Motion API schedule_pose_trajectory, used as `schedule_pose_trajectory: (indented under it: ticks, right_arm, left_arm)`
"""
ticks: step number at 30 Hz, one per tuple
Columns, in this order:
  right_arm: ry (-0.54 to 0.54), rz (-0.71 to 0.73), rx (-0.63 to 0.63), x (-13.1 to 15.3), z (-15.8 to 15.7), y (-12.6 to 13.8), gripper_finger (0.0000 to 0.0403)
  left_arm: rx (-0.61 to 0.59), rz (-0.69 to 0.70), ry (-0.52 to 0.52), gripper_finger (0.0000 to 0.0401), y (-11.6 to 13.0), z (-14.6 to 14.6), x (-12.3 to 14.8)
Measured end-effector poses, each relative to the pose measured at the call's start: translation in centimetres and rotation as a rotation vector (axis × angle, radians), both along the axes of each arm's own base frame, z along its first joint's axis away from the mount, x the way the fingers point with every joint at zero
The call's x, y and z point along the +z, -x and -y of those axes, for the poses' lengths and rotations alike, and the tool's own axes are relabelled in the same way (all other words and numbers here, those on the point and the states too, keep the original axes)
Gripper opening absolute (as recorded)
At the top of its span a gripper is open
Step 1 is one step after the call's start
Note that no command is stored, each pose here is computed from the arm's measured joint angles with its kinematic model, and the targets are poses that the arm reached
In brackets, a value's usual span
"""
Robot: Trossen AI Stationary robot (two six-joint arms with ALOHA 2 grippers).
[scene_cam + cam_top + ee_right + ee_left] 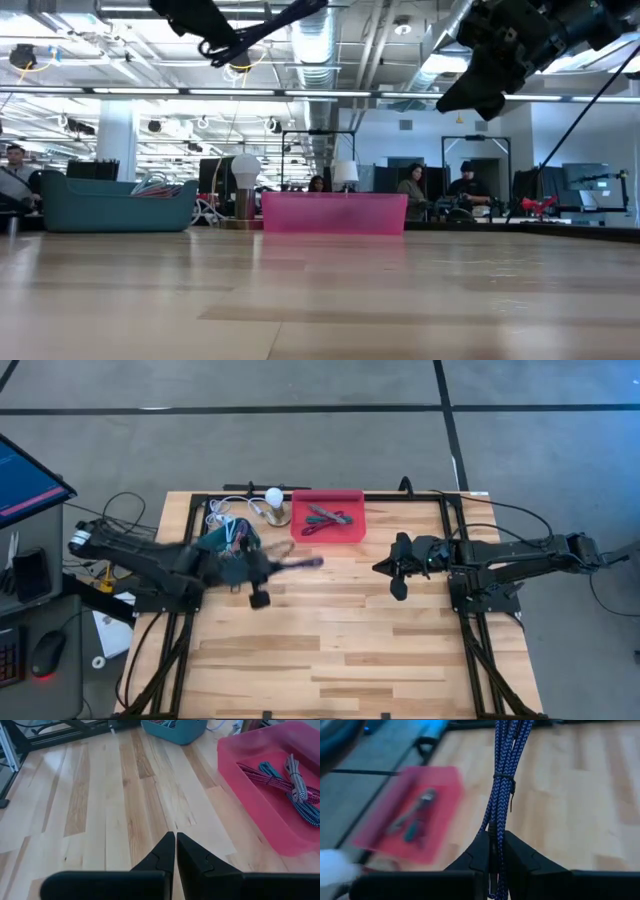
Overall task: Pick & Place USB Port
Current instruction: Put the black and violet USB cable into the pink bin
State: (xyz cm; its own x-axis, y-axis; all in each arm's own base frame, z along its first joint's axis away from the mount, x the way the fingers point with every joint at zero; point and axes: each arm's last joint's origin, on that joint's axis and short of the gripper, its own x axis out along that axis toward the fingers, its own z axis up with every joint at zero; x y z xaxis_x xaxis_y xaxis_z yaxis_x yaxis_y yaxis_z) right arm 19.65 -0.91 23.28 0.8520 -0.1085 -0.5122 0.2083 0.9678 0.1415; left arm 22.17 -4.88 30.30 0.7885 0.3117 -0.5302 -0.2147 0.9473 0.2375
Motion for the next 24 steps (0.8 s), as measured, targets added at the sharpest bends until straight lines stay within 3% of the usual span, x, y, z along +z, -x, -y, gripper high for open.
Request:
schedule_pose_trajectory:
  ticks: [6,14,24]
  right_arm:
    - [0.002,0.0,0.001,0.0,0.0,0.0,0.0011]
    - [0.003,0.035,0.001,0.3,0.0,-0.2,0.0011]
    - [0.004,0.038,0.001,0.3,0.0,-0.2,0.0011]
  left_arm:
    - [0.114,0.003,-0.062,0.0032,-0.3,-4.4,0.6]
    - [0.085,0.125,-0.081,0.0032,-2.9,-9.0,1.0]
    - [0.138,0.104,-0.024,0.0032,-4.9,-14.9,-1.6]
